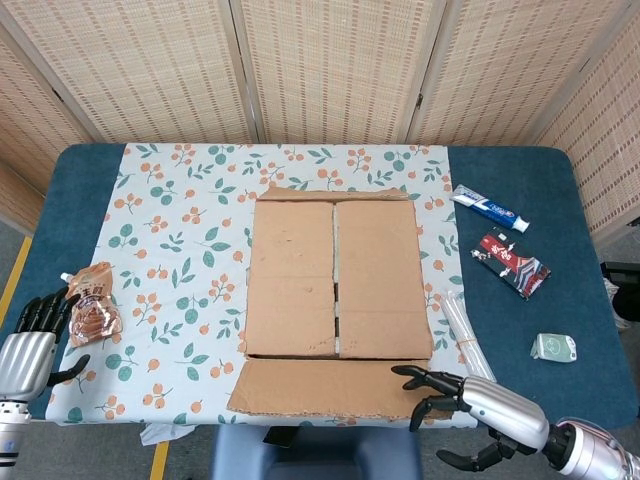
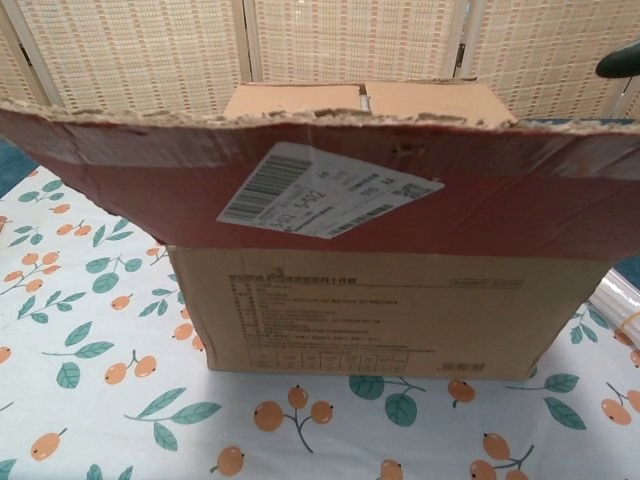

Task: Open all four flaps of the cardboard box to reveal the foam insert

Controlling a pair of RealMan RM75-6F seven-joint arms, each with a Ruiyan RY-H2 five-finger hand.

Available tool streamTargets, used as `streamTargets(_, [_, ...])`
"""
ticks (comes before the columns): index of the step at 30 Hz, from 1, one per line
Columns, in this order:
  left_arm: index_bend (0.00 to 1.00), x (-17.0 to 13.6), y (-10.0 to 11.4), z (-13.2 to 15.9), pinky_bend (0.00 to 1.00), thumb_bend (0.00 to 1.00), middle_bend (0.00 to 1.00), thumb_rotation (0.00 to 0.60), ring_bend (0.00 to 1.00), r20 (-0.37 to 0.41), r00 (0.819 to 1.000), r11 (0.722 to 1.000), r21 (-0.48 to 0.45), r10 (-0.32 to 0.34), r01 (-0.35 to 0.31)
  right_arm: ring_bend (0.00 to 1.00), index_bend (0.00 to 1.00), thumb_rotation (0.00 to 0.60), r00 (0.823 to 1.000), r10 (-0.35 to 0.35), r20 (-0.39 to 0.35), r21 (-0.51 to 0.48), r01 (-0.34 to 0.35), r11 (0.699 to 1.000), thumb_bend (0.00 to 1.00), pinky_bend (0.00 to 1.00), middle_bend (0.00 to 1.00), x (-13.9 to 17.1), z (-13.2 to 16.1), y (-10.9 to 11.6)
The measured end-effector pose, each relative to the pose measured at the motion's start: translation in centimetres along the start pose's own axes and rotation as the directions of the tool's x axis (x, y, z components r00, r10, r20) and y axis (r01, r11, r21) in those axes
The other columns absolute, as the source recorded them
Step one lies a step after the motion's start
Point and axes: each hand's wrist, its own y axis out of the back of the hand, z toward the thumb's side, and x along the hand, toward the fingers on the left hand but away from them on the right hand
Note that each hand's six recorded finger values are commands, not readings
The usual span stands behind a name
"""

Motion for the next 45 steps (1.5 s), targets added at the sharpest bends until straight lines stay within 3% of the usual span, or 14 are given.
streamTargets(8, [0.01,0.0,0.0,0.0,0.0,0.3,0.0,0.6,0.0,0.0,1.0,1.0,0.002,0.0,0.0,0.11,0.03,0.6,0.999,0.027,-0.047,0.044,-0.025,0.999,0.42,0.12,0.0,1.1,2.0,-0.3])
streamTargets(14, [0.01,0.0,0.0,0.1,0.0,0.3,0.0,0.6,0.0,0.002,1.0,1.0,0.006,0.0,0.0,0.1,0.02,0.6,0.997,0.003,-0.08,0.094,0.005,0.996,0.42,0.12,0.0,2.7,3.7,-0.5])
streamTargets(22, [0.01,0.0,-0.1,0.2,0.0,0.3,0.0,0.6,0.0,0.003,1.0,1.0,0.005,-0.004,0.004,0.1,0.02,0.6,0.998,-0.048,-0.044,0.15,0.054,0.987,0.42,0.1,0.0,2.9,3.2,0.2])
streamTargets(28, [0.01,0.0,0.0,0.1,0.0,0.3,0.0,0.6,0.0,0.004,1.0,1.0,0.001,-0.004,0.004,0.1,0.15,0.6,0.994,-0.113,-0.002,0.255,0.11,0.961,0.42,0.07,0.0,1.1,2.0,2.3])
streamTargets(31, [0.01,0.0,-0.1,0.1,0.0,0.3,0.0,0.6,0.0,0.004,1.0,1.0,-0.001,-0.006,0.006,0.09,0.24,0.6,0.99,-0.138,0.001,0.367,0.129,0.921,0.42,0.01,0.0,-0.1,1.6,3.2])
streamTargets(34, [0.01,0.0,-0.1,0.1,0.0,0.3,0.0,0.6,0.0,0.006,1.0,1.0,-0.003,-0.007,0.007,0.06,0.31,0.564,0.987,-0.164,0.002,0.511,0.14,0.848,0.47,0.0,0.0,-1.7,1.2,4.2])
streamTargets(37, [0.01,0.0,0.0,0.1,0.0,0.3,0.0,0.6,0.0,0.007,1.0,1.0,-0.008,-0.007,0.007,0.04,0.34,0.458,0.982,-0.188,0.01,0.655,0.136,0.744,0.53,0.0,0.0,-3.7,0.8,5.4])
streamTargets(41, [0.01,-0.1,0.1,0.1,0.0,0.3,0.0,0.6,0.0,0.011,1.0,1.0,-0.018,-0.006,0.006,0.03,0.38,0.371,0.977,-0.21,0.033,0.804,0.099,0.587,0.55,0.0,0.0,-7.4,0.4,6.9])
streamTargets(45, [0.01,-0.1,0.2,0.0,0.0,0.3,0.0,0.6,0.0,0.014,1.0,1.0,-0.025,-0.007,0.008,0.01,0.41,0.318,0.976,-0.208,0.061,0.872,0.05,0.487,0.55,0.0,0.0,-11.1,0.0,7.5])
